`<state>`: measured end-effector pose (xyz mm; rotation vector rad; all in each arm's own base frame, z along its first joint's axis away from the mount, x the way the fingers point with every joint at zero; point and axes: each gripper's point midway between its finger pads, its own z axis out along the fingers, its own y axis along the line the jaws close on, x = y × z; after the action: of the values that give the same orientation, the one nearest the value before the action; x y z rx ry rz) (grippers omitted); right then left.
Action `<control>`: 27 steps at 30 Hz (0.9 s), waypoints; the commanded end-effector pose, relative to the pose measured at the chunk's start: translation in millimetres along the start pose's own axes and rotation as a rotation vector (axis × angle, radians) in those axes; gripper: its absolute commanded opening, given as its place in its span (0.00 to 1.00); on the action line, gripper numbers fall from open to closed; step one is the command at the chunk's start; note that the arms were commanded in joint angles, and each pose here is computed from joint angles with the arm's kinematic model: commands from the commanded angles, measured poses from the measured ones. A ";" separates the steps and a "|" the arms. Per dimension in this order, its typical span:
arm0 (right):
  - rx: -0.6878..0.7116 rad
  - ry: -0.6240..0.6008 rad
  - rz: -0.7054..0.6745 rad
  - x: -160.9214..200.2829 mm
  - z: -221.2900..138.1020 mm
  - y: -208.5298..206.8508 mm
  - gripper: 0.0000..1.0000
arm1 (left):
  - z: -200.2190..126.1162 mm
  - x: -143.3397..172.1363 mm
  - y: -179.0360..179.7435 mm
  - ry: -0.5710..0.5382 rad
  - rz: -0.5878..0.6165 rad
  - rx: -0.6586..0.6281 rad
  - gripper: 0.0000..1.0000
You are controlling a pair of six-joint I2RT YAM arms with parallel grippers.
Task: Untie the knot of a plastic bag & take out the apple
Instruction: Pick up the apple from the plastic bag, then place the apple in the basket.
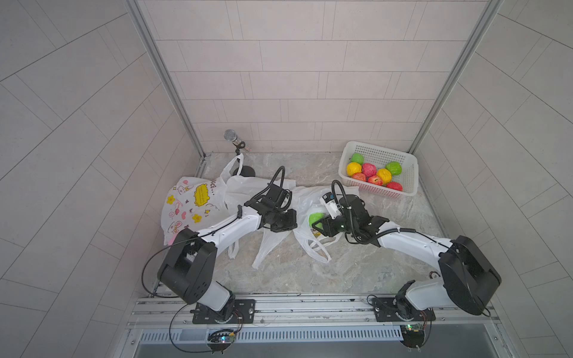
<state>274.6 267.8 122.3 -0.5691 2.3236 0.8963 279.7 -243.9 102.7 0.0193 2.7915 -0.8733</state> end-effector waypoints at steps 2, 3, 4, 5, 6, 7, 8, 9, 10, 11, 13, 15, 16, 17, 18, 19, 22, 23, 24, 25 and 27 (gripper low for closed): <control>-0.161 0.122 -0.042 26.7 -25.0 36.1 0.21 | -4.7 -22.1 -9.9 -0.065 -0.019 0.007 0.00; -0.178 0.124 -0.060 26.2 -30.7 41.4 0.21 | -4.0 -23.8 -10.4 -0.071 -0.024 0.010 0.00; -0.184 0.129 -0.078 25.8 -37.9 45.6 0.21 | -3.3 -25.4 -11.0 -0.078 -0.026 0.013 0.00; -0.188 0.127 -0.100 24.3 -45.6 49.8 0.21 | -2.9 -27.6 -10.8 -0.086 -0.035 0.012 0.00; -0.198 0.120 -0.117 22.6 -51.1 53.7 0.21 | -2.6 -28.6 -11.3 -0.091 -0.038 0.015 0.00; -0.208 0.108 -0.142 19.6 -58.9 59.1 0.21 | -2.2 -30.1 -12.8 -0.095 -0.040 0.023 0.00; -0.203 0.087 -0.165 13.5 -67.8 62.8 0.21 | -1.4 -30.3 -14.3 -0.093 -0.041 0.030 0.00; -0.183 0.056 -0.176 5.5 -75.4 63.7 0.21 | -1.4 -30.7 -15.1 -0.093 -0.038 0.034 0.00; -0.150 0.010 -0.185 -6.7 -85.4 62.4 0.20 | -0.7 -29.4 -15.4 -0.087 -0.034 0.034 0.00; -0.094 -0.053 -0.179 -22.7 -97.4 57.0 0.16 | -1.2 -29.6 -14.9 -0.087 -0.030 0.033 0.03; 0.016 -0.185 -0.133 -55.4 -123.1 38.0 0.14 | -5.1 -28.3 -16.1 -0.088 -0.013 0.034 0.20; 0.117 -0.309 -0.048 -87.1 -149.8 7.6 0.14 | -13.4 -28.2 -17.4 -0.105 0.014 0.030 0.45; 0.180 -0.364 0.023 -100.9 -163.3 -15.3 0.14 | -19.0 -28.4 -17.8 -0.118 0.031 0.024 0.56; 0.239 -0.410 0.098 -112.1 -176.3 -39.1 0.14 | -27.0 -29.1 -18.9 -0.137 0.049 0.017 0.69; 0.285 -0.439 0.165 -119.8 -185.7 -61.4 0.14 | -35.2 -30.0 -19.7 -0.157 0.066 0.010 0.74; 0.335 -0.464 0.242 -126.0 -194.8 -86.6 0.14 | -45.9 -31.2 -21.0 -0.183 0.084 0.002 0.79; 0.453 -0.487 0.375 -139.1 -208.0 -146.2 0.15 | -81.2 -35.3 -22.1 -0.280 0.123 -0.017 0.84; 0.488 -0.479 0.398 -143.0 -208.1 -163.8 0.17 | -95.0 -36.7 -20.7 -0.323 0.131 -0.032 0.84; 0.525 -0.471 0.409 -146.2 -207.1 -178.5 0.20 | -107.5 -37.0 -18.0 -0.362 0.135 -0.051 0.85; 0.572 -0.461 0.421 -149.9 -205.8 -196.2 0.23 | -123.2 -37.9 -13.1 -0.417 0.142 -0.083 0.86; 0.635 -0.437 0.448 -156.5 -200.4 -228.4 0.28 | -152.9 -36.5 0.9 -0.522 0.153 -0.161 0.91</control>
<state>427.3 20.8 248.0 0.3009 2.1583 0.4622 288.1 -196.0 223.5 0.0222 2.3811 -0.7460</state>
